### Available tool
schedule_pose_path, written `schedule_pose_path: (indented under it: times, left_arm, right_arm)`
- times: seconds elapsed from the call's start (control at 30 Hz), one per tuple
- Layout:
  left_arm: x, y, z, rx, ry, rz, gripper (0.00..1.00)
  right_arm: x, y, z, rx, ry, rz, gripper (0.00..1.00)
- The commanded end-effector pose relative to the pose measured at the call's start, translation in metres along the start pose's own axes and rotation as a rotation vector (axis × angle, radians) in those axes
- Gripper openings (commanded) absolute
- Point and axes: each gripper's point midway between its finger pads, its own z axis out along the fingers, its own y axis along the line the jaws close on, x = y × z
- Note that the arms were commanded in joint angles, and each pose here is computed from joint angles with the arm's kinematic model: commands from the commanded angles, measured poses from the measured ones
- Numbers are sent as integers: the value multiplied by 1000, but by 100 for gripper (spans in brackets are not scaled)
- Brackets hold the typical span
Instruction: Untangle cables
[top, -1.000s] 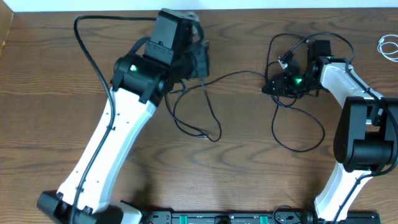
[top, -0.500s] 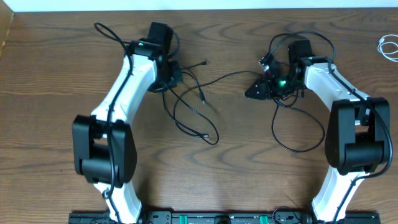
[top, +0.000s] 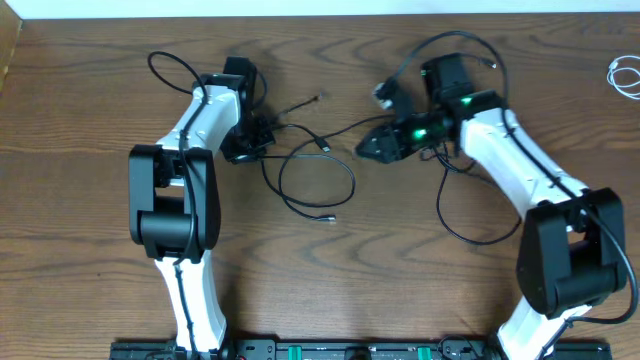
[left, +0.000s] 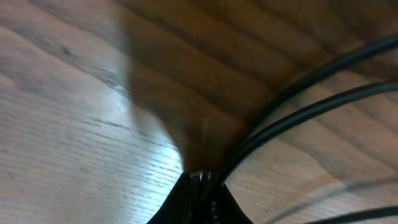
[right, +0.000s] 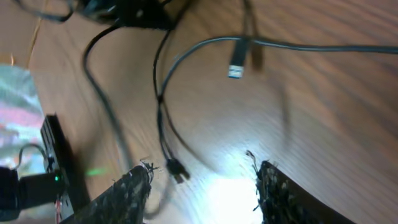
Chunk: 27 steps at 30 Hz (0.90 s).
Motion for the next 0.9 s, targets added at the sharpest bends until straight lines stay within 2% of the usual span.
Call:
schedule_pose_path:
  times: [0.0, 0.2, 0.37, 0.73, 0.87]
  left_arm:
    - [0, 16, 15, -34, 29, -29, 8]
    - [-7, 23, 15, -29, 19, -50, 7]
    - [-8, 23, 15, -27, 14, -33, 7]
    - [-9, 22, 15, -25, 12, -29, 8]
    - [-9, 22, 15, -24, 12, -29, 8]
  right_arm:
    - [-12, 31, 6, -32, -22, -84, 57]
    - [-14, 48, 27, 13, -15, -153, 71]
    - [-11, 45, 38, 110, 6, -185, 79]
    - [21, 64, 88, 106, 127, -258, 79]
    - [35, 68, 111, 91, 170, -242, 74]
